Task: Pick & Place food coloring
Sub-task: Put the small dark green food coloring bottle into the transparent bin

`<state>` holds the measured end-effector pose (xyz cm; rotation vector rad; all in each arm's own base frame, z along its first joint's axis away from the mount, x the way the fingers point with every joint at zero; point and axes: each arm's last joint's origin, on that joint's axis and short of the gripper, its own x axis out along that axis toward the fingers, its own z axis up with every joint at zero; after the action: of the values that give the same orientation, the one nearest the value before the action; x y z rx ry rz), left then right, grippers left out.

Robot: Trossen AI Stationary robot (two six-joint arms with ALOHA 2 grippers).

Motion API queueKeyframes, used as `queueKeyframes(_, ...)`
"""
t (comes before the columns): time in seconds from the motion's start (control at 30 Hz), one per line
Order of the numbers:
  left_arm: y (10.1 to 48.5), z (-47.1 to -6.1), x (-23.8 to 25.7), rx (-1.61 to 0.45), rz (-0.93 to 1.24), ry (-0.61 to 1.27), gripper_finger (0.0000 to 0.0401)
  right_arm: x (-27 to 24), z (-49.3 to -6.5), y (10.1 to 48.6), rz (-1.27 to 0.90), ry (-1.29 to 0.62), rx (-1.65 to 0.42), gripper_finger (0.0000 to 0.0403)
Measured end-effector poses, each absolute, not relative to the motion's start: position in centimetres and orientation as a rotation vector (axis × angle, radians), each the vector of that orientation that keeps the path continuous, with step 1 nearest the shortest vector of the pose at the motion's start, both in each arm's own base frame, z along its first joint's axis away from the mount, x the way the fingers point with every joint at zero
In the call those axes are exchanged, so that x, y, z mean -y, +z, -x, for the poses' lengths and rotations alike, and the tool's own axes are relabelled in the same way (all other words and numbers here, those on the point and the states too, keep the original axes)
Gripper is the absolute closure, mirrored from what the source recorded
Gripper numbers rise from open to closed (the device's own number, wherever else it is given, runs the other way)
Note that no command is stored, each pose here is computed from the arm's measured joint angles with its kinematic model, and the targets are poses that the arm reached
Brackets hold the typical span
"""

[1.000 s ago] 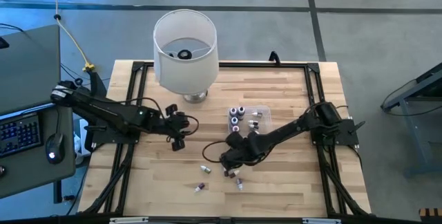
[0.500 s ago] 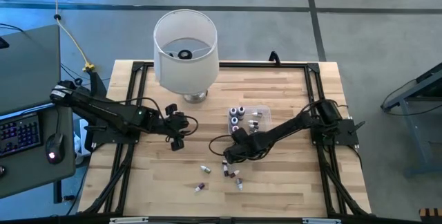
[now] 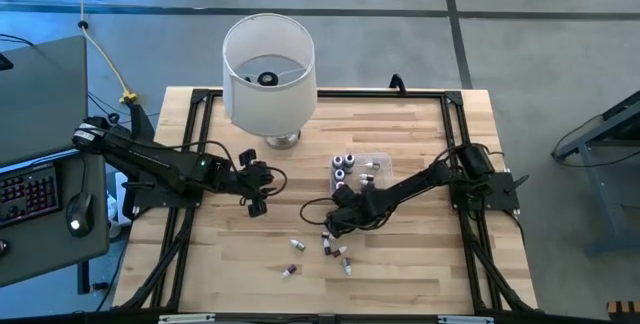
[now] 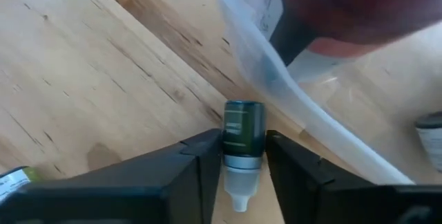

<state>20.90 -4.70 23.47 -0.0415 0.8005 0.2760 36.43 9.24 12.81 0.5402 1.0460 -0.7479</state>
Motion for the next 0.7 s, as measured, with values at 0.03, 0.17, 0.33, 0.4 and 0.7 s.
queueKeyframes(0.03, 23.5, -20.9, 4.7, -0.800, 0.041, 0.276, 0.0247, -9.3, -36.5, 12.8, -0.542, -0.741, -1.051, 0.0299)
queueKeyframes(0.17, 23.5, -20.9, 4.7, -0.798, 0.047, 0.281, 0.0247, -9.3, -36.5, 13.0, -0.550, -0.707, -1.087, 0.0328)
queueKeyframes(0.33, 23.5, -20.9, 4.7, -0.797, 0.048, 0.281, 0.0247, -10.0, -36.1, 14.8, -0.506, -0.650, -1.162, 0.0335)
queueKeyframes(0.4, 23.5, -21.0, 4.7, -0.793, 0.050, 0.280, 0.0247, -10.3, -35.9, 16.6, -0.494, -0.626, -1.155, 0.0331)
queueKeyframes(0.7, 23.5, -21.0, 4.7, -0.791, 0.054, 0.282, 0.0247, -8.7, -32.2, 23.4, -0.273, -0.846, -1.072, 0.0329)
